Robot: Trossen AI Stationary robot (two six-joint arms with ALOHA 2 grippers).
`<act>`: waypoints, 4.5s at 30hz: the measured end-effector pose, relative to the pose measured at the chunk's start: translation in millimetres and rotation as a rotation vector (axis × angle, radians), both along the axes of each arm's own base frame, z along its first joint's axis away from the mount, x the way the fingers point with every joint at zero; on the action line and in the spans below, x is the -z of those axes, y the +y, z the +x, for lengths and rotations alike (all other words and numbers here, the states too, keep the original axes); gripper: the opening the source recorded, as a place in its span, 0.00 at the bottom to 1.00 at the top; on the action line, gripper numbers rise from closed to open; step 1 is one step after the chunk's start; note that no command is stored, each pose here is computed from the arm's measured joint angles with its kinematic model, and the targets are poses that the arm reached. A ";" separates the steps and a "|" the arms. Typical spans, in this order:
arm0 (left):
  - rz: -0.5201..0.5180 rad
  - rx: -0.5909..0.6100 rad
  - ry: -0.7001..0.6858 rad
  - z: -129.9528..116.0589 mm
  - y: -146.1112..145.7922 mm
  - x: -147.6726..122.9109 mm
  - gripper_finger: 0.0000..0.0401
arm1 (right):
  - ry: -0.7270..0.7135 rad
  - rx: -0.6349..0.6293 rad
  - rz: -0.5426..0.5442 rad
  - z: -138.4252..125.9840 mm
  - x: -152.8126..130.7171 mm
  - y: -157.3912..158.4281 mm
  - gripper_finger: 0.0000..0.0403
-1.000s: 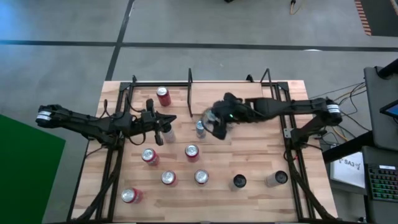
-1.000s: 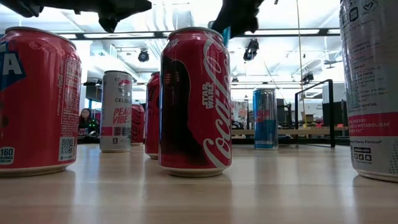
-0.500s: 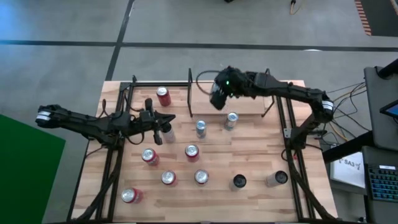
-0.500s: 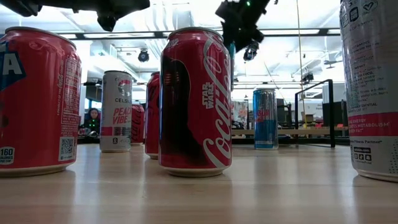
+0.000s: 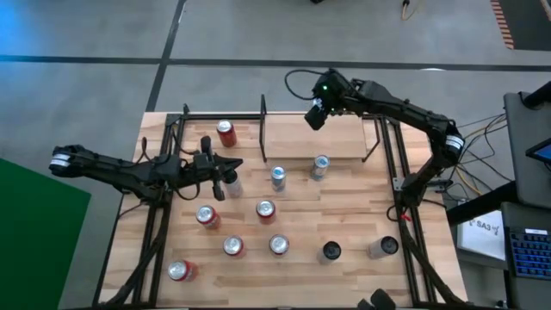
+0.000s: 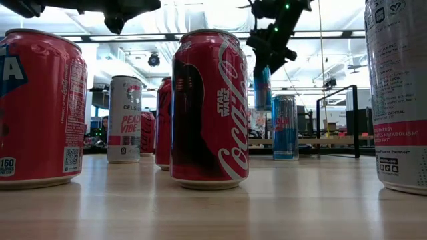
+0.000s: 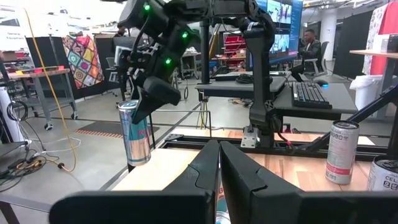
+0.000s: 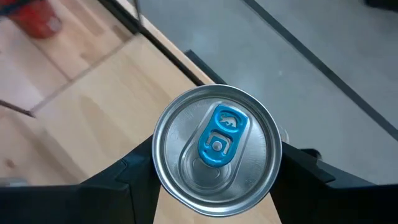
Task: Place canned beverage on shelf
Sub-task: Put the white and blue soda can on the shelf
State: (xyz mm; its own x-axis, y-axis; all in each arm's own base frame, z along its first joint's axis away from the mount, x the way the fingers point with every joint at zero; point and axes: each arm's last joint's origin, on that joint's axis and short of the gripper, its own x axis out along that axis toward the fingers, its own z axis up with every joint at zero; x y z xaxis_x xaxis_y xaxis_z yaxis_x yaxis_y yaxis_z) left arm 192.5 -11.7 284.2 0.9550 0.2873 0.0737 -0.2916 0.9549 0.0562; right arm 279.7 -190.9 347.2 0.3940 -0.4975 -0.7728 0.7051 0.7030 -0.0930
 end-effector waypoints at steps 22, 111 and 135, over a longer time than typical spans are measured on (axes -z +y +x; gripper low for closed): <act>-0.018 0.001 -0.004 -0.1 0.0 0.1 0.00 | -0.010 -0.060 0.043 -16.9 41.4 -22.1 0.56; -0.018 0.001 -0.003 0.1 0.0 0.4 0.00 | -0.057 -0.046 -0.009 -61.1 82.8 -27.9 0.57; -0.018 0.001 -0.003 0.1 0.0 0.4 0.00 | -0.067 -0.031 -0.013 -61.4 76.0 -27.8 0.69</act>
